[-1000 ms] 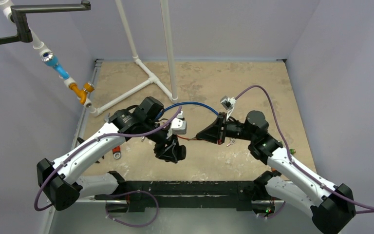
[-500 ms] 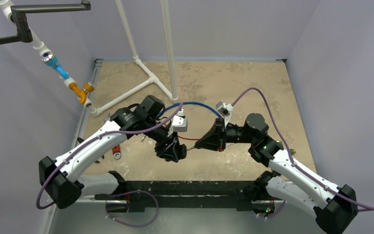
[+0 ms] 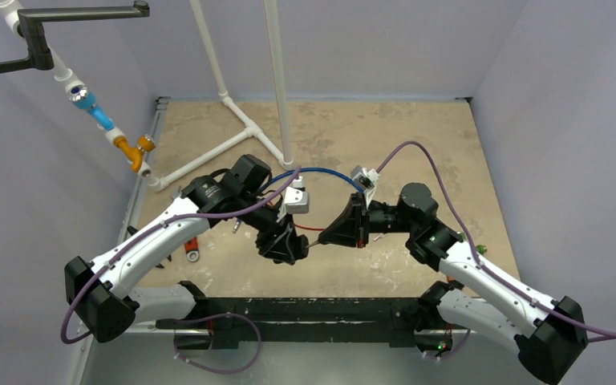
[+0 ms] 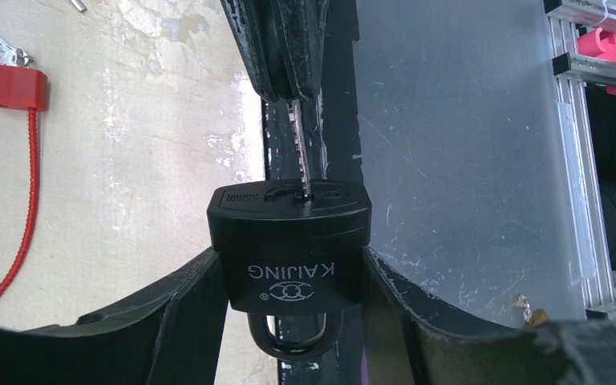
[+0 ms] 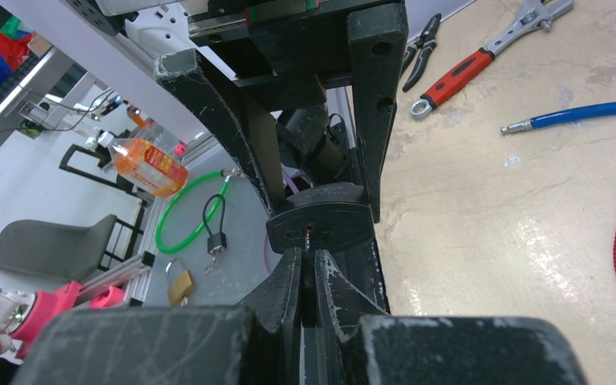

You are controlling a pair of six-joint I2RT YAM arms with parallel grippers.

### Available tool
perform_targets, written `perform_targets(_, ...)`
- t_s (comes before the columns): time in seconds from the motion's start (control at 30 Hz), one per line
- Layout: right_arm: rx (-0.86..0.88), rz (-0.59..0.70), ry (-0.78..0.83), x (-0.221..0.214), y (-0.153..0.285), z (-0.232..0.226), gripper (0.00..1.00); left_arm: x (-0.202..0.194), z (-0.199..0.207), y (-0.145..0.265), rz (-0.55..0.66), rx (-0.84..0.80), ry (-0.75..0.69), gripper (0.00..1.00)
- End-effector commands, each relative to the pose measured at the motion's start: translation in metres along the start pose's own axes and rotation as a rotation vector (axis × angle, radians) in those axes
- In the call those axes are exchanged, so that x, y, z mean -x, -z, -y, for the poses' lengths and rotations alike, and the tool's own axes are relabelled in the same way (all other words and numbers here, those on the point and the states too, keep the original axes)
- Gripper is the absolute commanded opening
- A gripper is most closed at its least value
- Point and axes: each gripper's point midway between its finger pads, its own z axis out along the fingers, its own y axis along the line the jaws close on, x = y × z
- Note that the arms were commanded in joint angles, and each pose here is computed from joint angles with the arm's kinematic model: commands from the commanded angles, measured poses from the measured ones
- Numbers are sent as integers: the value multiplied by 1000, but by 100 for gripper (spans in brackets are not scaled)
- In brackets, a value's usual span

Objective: Unlock with the key

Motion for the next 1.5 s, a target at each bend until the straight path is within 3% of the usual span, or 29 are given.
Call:
perform_targets(0.0,25,37,72,21,-3,-10,0,34,15,8,107,-59,-93,0)
perform_targets(0.47,-88,50,82,21,-4,14,0,33,42,12,103,-120,-190,0)
perform_targets(0.83,-152,64,114,34,6,8,0,17,36,14,75,-57,-192,0)
perform_targets(1.07,-94,65,20,37,6,-11,0,14,-1,14,68,115,-160,0)
perform_targets(1.33,-145,-9,-161,40,-9,9,0,15,-50,25,34,383,-145,0)
perform_targets(1.47,-209,-19,-208,39,-9,28,0,16,-57,31,34,436,-165,0)
